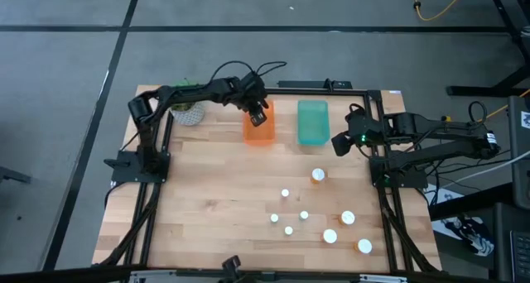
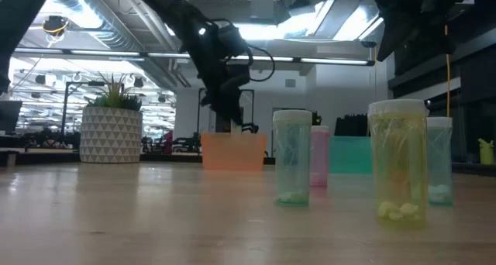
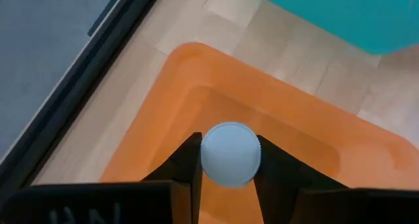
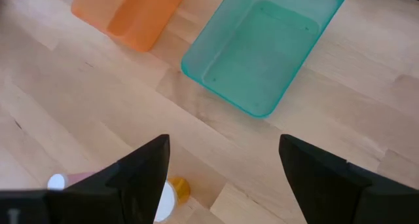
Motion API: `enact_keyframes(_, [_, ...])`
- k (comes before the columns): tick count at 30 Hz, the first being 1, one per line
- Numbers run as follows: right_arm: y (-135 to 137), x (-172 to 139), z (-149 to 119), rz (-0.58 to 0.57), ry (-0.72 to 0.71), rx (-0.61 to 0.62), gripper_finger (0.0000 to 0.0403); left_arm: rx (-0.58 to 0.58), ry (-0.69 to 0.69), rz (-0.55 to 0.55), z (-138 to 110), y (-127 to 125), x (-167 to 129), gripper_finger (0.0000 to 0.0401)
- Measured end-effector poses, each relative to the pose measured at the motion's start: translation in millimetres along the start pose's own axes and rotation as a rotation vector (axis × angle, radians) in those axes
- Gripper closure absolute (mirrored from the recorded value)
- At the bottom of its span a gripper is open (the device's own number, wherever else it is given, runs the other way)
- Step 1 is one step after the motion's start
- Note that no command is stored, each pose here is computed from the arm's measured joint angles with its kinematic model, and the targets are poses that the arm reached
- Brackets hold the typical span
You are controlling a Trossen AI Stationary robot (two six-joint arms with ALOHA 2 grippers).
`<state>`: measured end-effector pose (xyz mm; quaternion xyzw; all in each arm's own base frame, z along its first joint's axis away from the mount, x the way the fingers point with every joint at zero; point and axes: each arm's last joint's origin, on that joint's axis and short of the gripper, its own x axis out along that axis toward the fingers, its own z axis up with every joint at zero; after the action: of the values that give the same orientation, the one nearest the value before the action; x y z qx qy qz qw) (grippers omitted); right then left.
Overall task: Pick and place medicine bottles into bin by pill shape (circle, oval)
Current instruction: Put the small yellow pill bottle into the orange bin
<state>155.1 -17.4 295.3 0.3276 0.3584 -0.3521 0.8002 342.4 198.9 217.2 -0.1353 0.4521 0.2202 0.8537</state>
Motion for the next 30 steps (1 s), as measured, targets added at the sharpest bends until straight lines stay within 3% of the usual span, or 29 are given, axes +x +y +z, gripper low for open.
enact_keyframes(10, [0,0,0,-0.009,-0.012,0.001,0.0114,0.044,0.034,0.015,-7,1,37,0.0312])
enact_keyframes(20, [0,0,0,-0.010,-0.013,0.023,0.0114,0.087,-0.002,0.085,-3,10,38,0.0305])
enact_keyframes(30, [0,0,0,-0.011,-0.012,0.021,0.0114,0.072,0.014,0.079,-5,16,41,0.0301])
